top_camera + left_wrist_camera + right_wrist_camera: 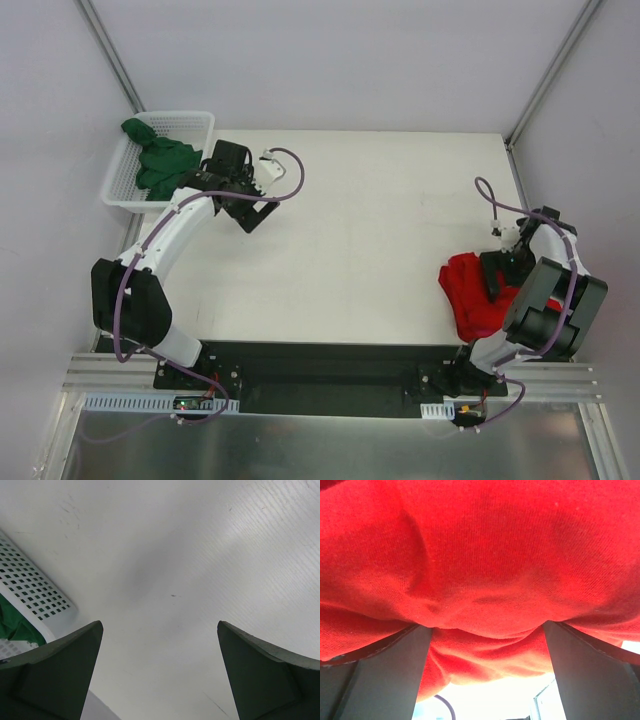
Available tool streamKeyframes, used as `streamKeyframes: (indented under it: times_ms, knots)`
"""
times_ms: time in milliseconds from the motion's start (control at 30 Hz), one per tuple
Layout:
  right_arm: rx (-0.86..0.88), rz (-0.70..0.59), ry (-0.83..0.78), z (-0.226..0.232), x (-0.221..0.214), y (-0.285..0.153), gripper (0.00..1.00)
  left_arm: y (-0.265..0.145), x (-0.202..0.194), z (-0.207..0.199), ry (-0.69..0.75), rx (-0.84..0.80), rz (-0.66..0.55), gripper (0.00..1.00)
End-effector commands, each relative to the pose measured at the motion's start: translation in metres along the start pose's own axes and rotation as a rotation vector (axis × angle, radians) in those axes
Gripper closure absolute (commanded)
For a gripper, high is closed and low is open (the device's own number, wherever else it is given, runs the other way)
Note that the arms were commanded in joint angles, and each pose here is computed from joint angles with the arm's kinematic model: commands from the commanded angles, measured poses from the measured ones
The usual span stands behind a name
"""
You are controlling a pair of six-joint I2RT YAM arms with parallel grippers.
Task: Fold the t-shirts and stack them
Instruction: Put the neatly folded tshirt into the corner of the board with the right arm
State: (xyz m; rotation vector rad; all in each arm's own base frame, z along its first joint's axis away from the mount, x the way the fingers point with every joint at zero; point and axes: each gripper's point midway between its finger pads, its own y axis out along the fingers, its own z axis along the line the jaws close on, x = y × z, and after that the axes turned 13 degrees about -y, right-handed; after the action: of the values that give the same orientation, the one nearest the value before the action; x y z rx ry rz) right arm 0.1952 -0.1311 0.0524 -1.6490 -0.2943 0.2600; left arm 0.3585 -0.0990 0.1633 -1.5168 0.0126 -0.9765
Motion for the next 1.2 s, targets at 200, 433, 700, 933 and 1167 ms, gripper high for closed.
streamKeyframes:
  times_ms: [200, 433, 700, 933, 1167]
  knots:
    - [0.004, 0.049, -0.005, -0.004, -0.023, 0.005, 0.04, -0.005, 0.010, -0.001, 0.029, 0.004, -0.020, 0.01]
    - [0.011, 0.044, 0.004, -0.005, -0.022, 0.004, 0.04, -0.007, 0.010, 0.001, 0.036, 0.015, -0.023, 0.00]
    - [0.007, 0.040, 0.002, -0.005, -0.023, 0.001, 0.04, -0.007, 0.006, 0.000, 0.043, 0.013, -0.016, 0.01]
    - [0.002, 0.030, 0.022, -0.001, -0.026, -0.019, 0.04, -0.009, 0.006, -0.002, 0.056, 0.015, -0.018, 0.01]
    - [-0.090, -0.026, 0.100, -0.016, -0.019, -0.082, 0.04, -0.011, 0.008, 0.000, 0.076, 0.023, -0.025, 0.01]
